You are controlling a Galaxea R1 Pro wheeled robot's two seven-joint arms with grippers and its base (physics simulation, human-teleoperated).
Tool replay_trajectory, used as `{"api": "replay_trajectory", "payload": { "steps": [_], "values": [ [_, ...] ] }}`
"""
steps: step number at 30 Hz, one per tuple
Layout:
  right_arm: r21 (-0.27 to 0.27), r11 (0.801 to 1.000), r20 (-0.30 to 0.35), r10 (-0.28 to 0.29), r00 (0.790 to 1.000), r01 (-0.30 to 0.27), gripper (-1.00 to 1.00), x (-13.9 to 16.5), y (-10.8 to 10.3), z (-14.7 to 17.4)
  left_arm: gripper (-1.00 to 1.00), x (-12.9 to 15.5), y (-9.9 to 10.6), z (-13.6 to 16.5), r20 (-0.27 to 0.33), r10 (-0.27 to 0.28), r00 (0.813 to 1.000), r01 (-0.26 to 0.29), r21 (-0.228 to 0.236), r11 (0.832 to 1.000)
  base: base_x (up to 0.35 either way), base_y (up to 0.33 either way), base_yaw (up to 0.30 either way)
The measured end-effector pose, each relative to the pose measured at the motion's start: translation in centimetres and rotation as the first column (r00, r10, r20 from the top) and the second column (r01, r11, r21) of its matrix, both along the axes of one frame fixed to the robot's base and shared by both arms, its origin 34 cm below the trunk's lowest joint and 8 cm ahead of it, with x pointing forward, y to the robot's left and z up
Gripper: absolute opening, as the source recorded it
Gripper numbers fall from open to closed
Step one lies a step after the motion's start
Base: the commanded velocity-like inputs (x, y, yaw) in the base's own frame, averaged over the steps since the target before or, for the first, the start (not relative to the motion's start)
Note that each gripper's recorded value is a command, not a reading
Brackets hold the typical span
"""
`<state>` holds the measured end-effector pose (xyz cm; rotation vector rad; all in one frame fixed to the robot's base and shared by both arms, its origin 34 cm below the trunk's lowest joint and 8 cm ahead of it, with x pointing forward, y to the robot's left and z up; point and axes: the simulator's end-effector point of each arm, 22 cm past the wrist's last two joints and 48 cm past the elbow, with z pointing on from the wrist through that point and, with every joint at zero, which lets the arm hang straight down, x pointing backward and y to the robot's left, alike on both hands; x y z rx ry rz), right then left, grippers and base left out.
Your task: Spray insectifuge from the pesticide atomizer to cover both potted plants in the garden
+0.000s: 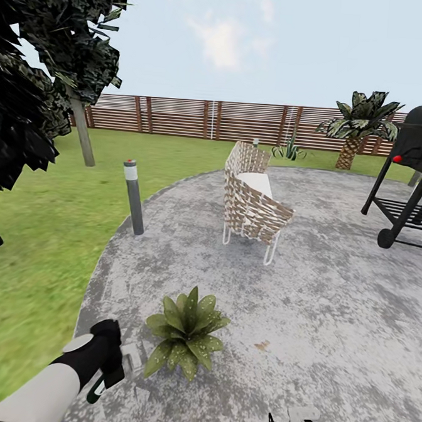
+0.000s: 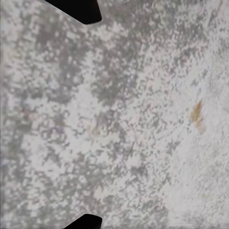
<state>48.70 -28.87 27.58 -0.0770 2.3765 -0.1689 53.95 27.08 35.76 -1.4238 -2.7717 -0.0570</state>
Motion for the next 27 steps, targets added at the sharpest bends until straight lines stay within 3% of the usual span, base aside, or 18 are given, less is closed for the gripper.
{"api": "replay_trajectory", "payload": {
  "steps": [7,13,19,22,24,27],
  "values": [
    [0.0,1.0,0.0,0.0,1.0,0.0,1.0,0.0,0.0,0.0,-1.0,0.6,-0.7,0.4,0.011,-0.005,1.0,0.005,-0.008,1.0,0.083,0.171,-0.011],
    [0.0,1.0,0.003,0.0,1.0,0.0,1.0,0.1,0.0,0.1,-1.0,0.7,-0.6,0.5,0.018,-0.004,1.0,0.004,-0.006,1.0,-0.001,0.296,-0.198],
    [0.0,1.0,0.005,0.0,1.0,0.0,1.0,0.2,0.0,0.2,-1.0,0.7,-0.7,0.5,0.018,-0.006,1.0,0.007,-0.006,1.0,-0.011,0.058,-0.076],
    [0.0,1.0,0.005,0.0,1.0,0.0,1.0,0.2,0.0,0.2,-1.0,0.6,-2.5,0.5,0.016,-0.018,1.0,0.019,-0.029,0.999,0.0,0.002,-0.003],
    [0.0,1.0,0.005,0.0,1.0,0.0,1.0,0.2,0.0,0.2,-1.0,0.2,-5.1,0.4,0.005,-0.041,0.999,0.041,-0.057,0.998,0.0,0.0,0.0],
    [0.001,1.0,0.006,0.0,1.0,0.0,1.0,0.2,0.1,0.2,-1.0,-0.4,-6.0,0.3,-0.014,-0.052,0.999,0.051,-0.07,0.996,0.0,0.0,0.0]
  ]
}}
